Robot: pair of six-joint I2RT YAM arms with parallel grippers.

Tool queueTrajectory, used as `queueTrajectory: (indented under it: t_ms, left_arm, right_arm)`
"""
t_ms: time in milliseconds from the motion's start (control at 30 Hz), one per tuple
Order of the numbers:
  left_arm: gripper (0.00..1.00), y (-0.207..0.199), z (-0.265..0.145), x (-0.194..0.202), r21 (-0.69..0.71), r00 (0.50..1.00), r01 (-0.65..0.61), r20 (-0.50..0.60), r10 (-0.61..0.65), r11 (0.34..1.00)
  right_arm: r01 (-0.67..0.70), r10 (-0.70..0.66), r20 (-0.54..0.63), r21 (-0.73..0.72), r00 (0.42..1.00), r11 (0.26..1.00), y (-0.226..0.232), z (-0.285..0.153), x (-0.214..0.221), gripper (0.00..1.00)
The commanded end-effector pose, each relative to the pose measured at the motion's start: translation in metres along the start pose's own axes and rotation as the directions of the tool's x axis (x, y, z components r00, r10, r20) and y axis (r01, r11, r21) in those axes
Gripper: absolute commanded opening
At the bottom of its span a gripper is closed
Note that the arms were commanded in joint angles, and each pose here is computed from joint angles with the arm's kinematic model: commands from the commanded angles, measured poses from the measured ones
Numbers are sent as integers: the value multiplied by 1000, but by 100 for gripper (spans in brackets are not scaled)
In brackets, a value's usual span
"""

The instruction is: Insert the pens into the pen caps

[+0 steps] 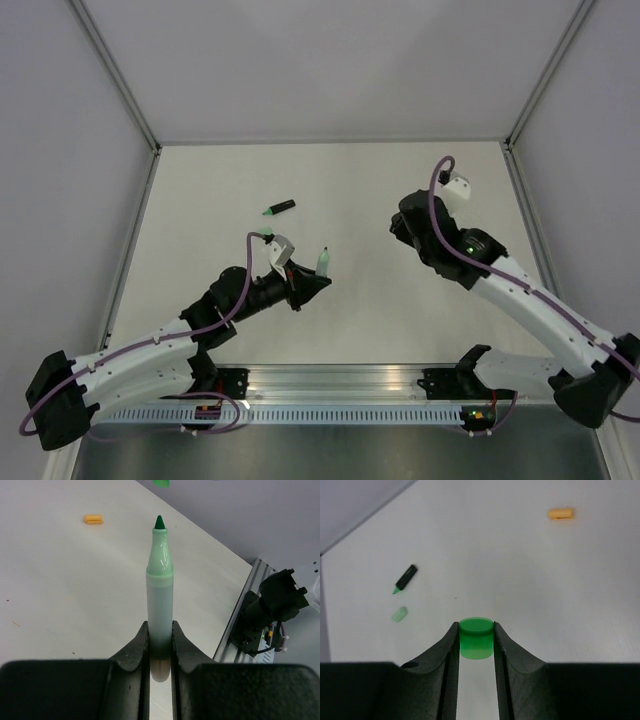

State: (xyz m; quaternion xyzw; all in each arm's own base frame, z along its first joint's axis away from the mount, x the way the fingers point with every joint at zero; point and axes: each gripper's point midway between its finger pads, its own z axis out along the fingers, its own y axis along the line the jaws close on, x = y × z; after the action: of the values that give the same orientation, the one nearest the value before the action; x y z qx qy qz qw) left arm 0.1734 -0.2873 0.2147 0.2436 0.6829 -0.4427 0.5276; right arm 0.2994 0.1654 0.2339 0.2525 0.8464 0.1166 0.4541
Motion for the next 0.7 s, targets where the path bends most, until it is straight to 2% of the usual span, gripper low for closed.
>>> queueTrajectory:
  t_ms: [0, 133, 233, 267, 300, 500, 533, 667]
  left_arm:
    - [2, -12, 5, -30, 39, 996, -44, 73, 41, 998]
    - [2, -9, 8, -29, 22, 997, -21, 69, 20, 1000]
    - [2, -8, 9, -29, 16, 997, -13, 71, 12, 1000]
    - [2, -7, 9, -28, 14, 998, -13, 69, 12, 1000]
    - [2, -7, 9, -29, 14, 997, -13, 72, 12, 1000]
    - [2, -6, 8, -30, 7, 997, -5, 78, 5, 1000]
    - [2, -7, 9, -29, 9, 997, -2, 76, 1, 1000]
    - [2, -5, 11, -27, 4, 998, 10, 68, -10, 1000]
  right_arm:
    - [80, -58, 102, -235, 993, 969, 26, -29, -29, 0]
    - [96, -41, 136, -427, 990, 899, 47, -59, -38, 0]
    - [128, -46, 155, -576, 987, 807, 77, -74, -39, 0]
    - [157, -70, 156, -661, 985, 734, 95, -86, -36, 0]
    - [165, -82, 152, -685, 985, 710, 102, -88, -32, 0]
    - [136, -64, 127, -716, 990, 685, 113, -86, -16, 0]
    - [135, -50, 135, -741, 990, 658, 121, -92, -15, 0]
    - [130, -59, 122, -741, 991, 659, 127, -91, 0, 0]
